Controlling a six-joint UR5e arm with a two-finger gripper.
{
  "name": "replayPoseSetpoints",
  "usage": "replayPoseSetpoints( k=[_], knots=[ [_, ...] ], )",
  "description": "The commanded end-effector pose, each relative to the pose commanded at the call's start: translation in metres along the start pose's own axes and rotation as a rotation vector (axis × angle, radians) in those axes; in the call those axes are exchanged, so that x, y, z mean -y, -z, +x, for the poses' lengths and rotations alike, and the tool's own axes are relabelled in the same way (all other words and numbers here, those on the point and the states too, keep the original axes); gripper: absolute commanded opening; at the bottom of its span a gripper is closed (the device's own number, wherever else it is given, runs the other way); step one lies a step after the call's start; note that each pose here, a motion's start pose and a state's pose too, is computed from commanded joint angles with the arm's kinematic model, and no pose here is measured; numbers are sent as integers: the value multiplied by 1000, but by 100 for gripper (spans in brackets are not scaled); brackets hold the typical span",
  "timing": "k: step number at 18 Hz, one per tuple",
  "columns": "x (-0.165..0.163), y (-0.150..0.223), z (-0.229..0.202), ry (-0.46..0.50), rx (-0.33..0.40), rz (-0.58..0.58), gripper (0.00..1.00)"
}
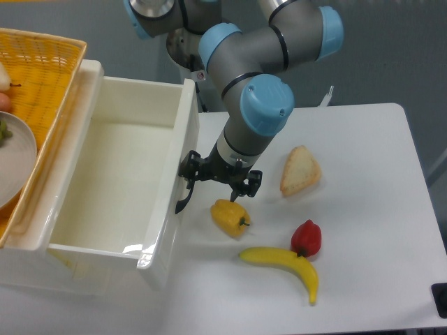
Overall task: Slide the top white drawer open
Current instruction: 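Continue pulling the drawer out to its full extension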
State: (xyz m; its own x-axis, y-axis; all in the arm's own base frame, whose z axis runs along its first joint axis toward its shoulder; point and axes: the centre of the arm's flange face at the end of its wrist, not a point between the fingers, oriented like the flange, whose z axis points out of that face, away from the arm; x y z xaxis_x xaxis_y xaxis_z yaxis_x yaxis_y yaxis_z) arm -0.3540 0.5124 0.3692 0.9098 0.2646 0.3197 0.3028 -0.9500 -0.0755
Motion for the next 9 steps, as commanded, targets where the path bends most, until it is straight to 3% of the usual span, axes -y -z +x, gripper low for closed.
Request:
replayPoseSetpoints(
  k=[9],
  knots=[
    [-1,-10,-2,29,-65,-8,100]
  ],
)
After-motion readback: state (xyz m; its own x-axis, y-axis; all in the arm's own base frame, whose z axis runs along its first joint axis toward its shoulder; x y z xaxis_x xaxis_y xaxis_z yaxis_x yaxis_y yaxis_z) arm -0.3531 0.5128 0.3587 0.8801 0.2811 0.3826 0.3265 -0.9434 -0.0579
